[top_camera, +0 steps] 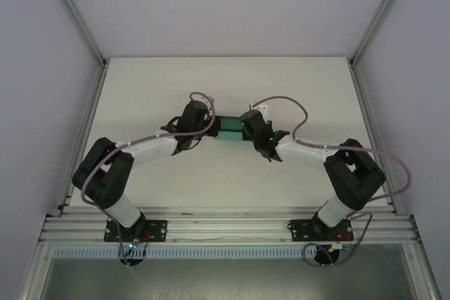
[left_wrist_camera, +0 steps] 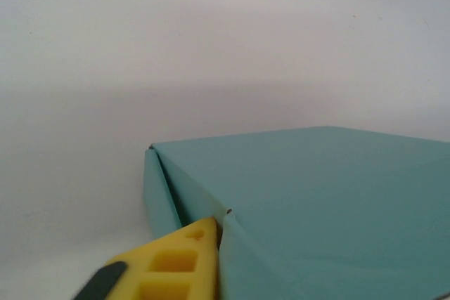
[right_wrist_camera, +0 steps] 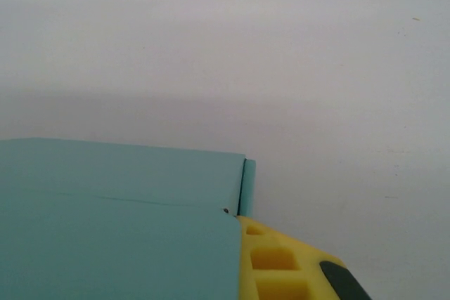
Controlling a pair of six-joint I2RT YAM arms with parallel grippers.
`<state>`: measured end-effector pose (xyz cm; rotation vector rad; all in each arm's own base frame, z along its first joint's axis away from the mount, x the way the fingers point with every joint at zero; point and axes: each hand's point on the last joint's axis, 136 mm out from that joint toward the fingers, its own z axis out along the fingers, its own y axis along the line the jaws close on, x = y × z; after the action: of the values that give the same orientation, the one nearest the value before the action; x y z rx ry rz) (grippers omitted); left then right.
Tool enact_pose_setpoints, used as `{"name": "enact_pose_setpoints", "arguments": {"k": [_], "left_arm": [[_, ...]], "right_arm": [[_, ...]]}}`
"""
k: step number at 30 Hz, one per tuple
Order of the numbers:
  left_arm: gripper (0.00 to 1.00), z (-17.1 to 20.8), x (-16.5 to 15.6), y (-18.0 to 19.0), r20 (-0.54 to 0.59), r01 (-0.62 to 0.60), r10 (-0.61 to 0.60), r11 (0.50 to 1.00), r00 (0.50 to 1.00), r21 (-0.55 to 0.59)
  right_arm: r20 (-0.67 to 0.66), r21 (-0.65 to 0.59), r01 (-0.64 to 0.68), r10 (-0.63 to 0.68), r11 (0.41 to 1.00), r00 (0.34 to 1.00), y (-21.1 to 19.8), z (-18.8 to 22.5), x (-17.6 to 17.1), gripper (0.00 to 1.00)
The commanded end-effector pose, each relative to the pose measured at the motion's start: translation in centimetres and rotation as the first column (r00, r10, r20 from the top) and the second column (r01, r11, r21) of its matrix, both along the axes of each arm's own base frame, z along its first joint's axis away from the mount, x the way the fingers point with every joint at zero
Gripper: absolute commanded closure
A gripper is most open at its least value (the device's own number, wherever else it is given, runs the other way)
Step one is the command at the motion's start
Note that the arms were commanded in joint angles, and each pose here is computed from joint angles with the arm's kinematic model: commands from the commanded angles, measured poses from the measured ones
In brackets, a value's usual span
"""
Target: Assemble paper box
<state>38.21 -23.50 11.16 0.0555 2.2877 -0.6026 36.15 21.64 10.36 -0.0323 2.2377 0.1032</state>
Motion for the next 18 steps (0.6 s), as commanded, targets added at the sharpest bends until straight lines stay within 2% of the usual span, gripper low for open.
{"name": "enact_pose_setpoints", "arguments": {"k": [1, 5, 8, 12, 18], "left_arm": [[0.79, 0.9, -2.4, -2.1, -0.014, 0.106, -0.107, 0.993, 0.994, -0.043], [0.61, 2.1, -2.6, -1.5, 0.003, 0.094, -0.094, 0.995, 0.996, -0.03], [0.42, 2.8, -3.0, -1.0, 0.001, 0.083, -0.083, 0.996, 0.997, -0.013], [0.02, 3.6, -3.5, 0.0, -0.014, 0.065, -0.065, 0.998, 0.998, 0.02], [0.0, 6.0, -4.0, 1.9, 0.007, -0.011, 0.01, 0.999, 1.0, 0.046]], "right_arm": [[0.048, 0.004, -0.041, 0.041, 0.999, 0.998, 1.3, 1.3, -0.4, 0.92], [0.049, -0.01, -0.05, 0.05, 0.999, 0.998, 1.0, 1.2, -0.8, 0.92], [0.053, -0.013, -0.056, 0.057, 0.998, 0.997, 0.9, 1.1, -1.0, 0.92], [0.056, -0.021, -0.054, 0.055, 0.998, 0.997, 0.6, 0.9, -1.2, 0.92], [0.057, -0.033, -0.061, 0.063, 0.998, 0.996, 0.4, 0.2, -1.5, 0.92]]}}
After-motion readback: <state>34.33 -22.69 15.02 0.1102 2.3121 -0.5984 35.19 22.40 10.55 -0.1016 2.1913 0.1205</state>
